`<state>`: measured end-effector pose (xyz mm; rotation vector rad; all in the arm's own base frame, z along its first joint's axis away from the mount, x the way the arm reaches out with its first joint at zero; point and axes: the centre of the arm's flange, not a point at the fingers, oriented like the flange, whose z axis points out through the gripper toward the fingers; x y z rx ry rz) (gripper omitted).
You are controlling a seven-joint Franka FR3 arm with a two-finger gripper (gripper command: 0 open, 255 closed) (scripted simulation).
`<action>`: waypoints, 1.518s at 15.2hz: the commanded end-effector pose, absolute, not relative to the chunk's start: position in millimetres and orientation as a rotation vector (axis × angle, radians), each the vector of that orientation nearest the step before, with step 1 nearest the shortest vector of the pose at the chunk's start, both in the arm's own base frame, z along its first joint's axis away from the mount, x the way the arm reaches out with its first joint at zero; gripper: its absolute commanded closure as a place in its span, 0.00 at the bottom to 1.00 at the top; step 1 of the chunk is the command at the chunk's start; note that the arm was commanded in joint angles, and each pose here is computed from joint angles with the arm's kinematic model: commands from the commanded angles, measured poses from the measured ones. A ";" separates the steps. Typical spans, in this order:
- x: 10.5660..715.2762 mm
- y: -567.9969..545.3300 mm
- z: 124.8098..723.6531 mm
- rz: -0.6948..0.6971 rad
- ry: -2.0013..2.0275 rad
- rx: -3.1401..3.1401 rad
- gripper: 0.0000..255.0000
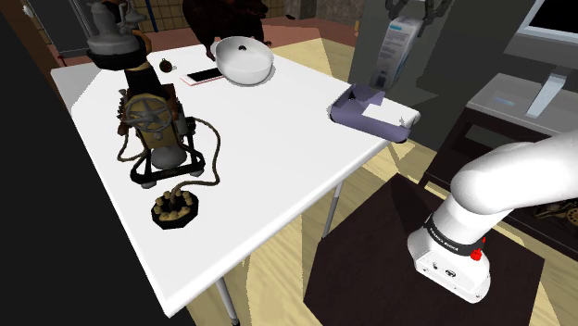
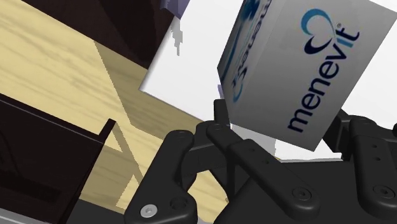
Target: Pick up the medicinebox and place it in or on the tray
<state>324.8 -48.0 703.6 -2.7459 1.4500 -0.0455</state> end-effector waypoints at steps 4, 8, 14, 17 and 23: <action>324.7 -47.8 677.8 -0.047 1.450 -2.746 1.00; 324.7 -47.8 656.7 -0.047 1.450 -2.746 1.00; 324.7 -47.8 647.2 -0.047 1.450 -2.746 1.00; 324.7 -47.8 647.2 -0.047 1.450 -2.746 1.00; 324.7 -47.8 647.2 -0.047 1.450 -2.746 0.00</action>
